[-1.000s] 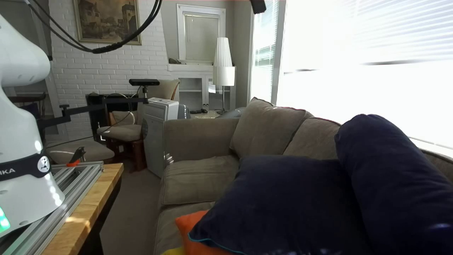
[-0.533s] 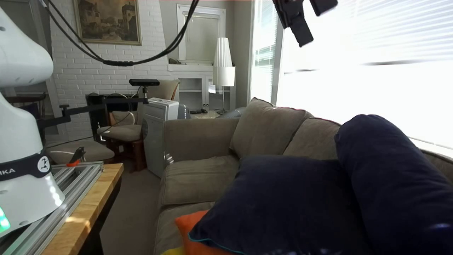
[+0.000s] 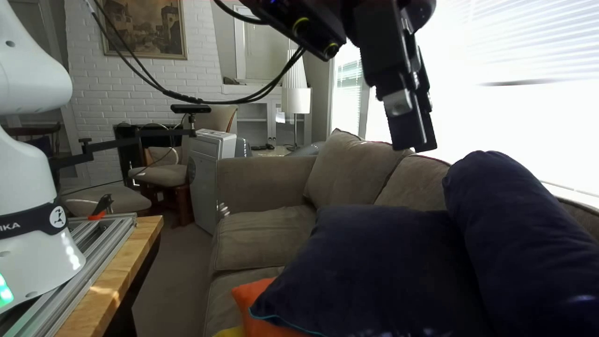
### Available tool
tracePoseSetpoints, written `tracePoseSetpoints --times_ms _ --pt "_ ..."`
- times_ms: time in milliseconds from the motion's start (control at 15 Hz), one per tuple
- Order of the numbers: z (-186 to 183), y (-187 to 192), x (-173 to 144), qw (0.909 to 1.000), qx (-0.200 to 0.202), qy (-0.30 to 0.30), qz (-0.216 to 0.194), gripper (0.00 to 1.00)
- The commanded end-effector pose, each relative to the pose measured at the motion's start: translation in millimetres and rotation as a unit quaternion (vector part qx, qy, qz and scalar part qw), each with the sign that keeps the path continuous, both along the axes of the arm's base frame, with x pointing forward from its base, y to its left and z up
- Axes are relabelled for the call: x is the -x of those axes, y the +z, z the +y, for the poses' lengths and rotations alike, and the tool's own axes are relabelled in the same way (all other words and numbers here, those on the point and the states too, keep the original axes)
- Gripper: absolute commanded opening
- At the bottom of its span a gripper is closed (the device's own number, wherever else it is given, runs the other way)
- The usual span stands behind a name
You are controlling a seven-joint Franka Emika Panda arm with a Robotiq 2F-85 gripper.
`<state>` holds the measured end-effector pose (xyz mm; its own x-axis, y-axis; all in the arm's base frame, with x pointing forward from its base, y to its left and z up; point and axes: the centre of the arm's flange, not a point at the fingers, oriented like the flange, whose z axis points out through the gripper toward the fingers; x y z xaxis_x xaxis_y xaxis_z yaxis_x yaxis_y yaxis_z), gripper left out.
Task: Put the black remote control on the dark blue pillow.
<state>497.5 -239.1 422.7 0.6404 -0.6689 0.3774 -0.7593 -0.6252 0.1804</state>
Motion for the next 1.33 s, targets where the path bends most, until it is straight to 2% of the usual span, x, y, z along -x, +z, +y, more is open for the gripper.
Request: tracePoseSetpoints --times_ms 0,133,267,400,600,800,1000,1067,1133,1200,1267 --pt "-35.7 -30.3 -16.3 0.9950 0.006 -0.100 -0.007 1.00" --pt "-53.0 -52.5 -16.3 0.9882 0.010 -0.152 -0.020 1.00" --pt "-62.1 -78.4 -17.7 0.9783 0.020 -0.206 -0.007 1.00" --pt "-59.7 -99.1 -21.5 0.9739 0.032 -0.225 0.000 1.00" --pt "-39.4 -122.9 -32.3 0.9722 0.024 -0.232 0.011 1.00" --pt "-30.8 -146.0 -38.4 0.9670 0.039 -0.252 -0.002 1.00" --pt "-39.2 -165.8 -38.3 0.9585 0.051 -0.279 0.026 1.00" --pt "-45.3 -170.7 -38.4 0.9520 0.055 -0.299 0.037 1.00" --pt "-50.6 -175.4 -37.3 0.9492 0.051 -0.306 0.049 0.75" --pt "-56.4 -180.0 -37.3 0.9386 0.055 -0.333 0.072 0.72" --pt "-60.7 -183.7 -35.9 0.9284 0.058 -0.356 0.088 0.93"
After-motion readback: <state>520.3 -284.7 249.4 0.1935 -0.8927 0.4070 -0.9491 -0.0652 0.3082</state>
